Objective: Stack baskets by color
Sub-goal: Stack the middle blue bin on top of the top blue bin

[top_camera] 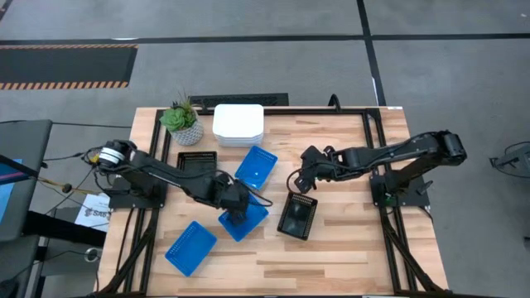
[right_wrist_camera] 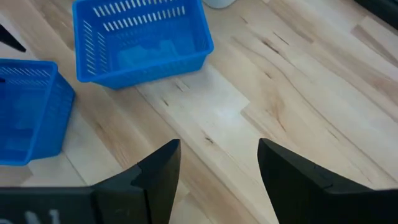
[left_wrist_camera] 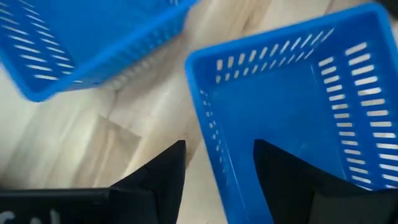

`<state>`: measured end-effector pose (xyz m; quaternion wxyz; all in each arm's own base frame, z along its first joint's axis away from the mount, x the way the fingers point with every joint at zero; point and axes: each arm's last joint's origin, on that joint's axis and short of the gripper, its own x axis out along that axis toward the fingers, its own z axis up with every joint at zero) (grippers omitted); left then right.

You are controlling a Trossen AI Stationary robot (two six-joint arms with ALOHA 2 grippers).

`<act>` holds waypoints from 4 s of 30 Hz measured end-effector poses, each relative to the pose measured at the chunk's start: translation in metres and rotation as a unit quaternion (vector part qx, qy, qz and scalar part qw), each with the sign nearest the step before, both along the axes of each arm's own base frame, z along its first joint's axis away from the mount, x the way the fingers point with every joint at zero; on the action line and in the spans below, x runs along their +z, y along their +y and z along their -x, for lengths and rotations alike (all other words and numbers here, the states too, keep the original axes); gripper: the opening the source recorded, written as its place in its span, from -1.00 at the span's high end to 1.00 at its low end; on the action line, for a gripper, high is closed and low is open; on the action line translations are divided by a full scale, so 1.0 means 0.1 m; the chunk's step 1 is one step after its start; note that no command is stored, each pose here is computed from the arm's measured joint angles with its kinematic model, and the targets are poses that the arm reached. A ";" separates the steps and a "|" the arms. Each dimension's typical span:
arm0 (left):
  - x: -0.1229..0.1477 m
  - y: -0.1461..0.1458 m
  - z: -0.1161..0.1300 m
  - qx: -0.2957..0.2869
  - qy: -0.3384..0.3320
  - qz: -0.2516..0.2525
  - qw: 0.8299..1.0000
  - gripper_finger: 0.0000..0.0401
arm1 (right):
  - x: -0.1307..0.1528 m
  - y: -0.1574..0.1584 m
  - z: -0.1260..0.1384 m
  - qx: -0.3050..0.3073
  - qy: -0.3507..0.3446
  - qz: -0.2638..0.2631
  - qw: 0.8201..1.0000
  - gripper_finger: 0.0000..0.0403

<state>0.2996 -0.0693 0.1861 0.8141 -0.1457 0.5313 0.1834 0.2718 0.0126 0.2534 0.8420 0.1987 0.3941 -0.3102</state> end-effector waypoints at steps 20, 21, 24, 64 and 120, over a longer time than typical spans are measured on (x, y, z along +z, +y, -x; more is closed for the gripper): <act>-0.24 -0.07 -0.11 -0.014 0.025 0.061 0.998 0.88 | -0.01 0.07 0.02 0.013 0.009 0.002 1.000 -0.19; -0.24 -0.07 -0.11 -0.013 0.023 0.062 0.998 0.94 | -0.01 0.07 0.02 0.013 0.009 0.002 1.000 -0.19; -0.24 -0.07 -0.11 -0.008 0.023 0.065 0.998 0.97 | -0.01 0.07 0.02 0.014 0.009 0.002 1.000 -0.19; 0.65 1.10 0.05 0.203 -0.165 -0.109 0.959 1.00 | 0.03 -0.02 0.06 0.000 0.014 0.018 1.000 -0.19; 0.36 1.14 0.15 0.217 -0.132 0.009 0.967 1.00 | 0.02 0.01 0.08 -0.001 0.025 0.019 1.000 -0.19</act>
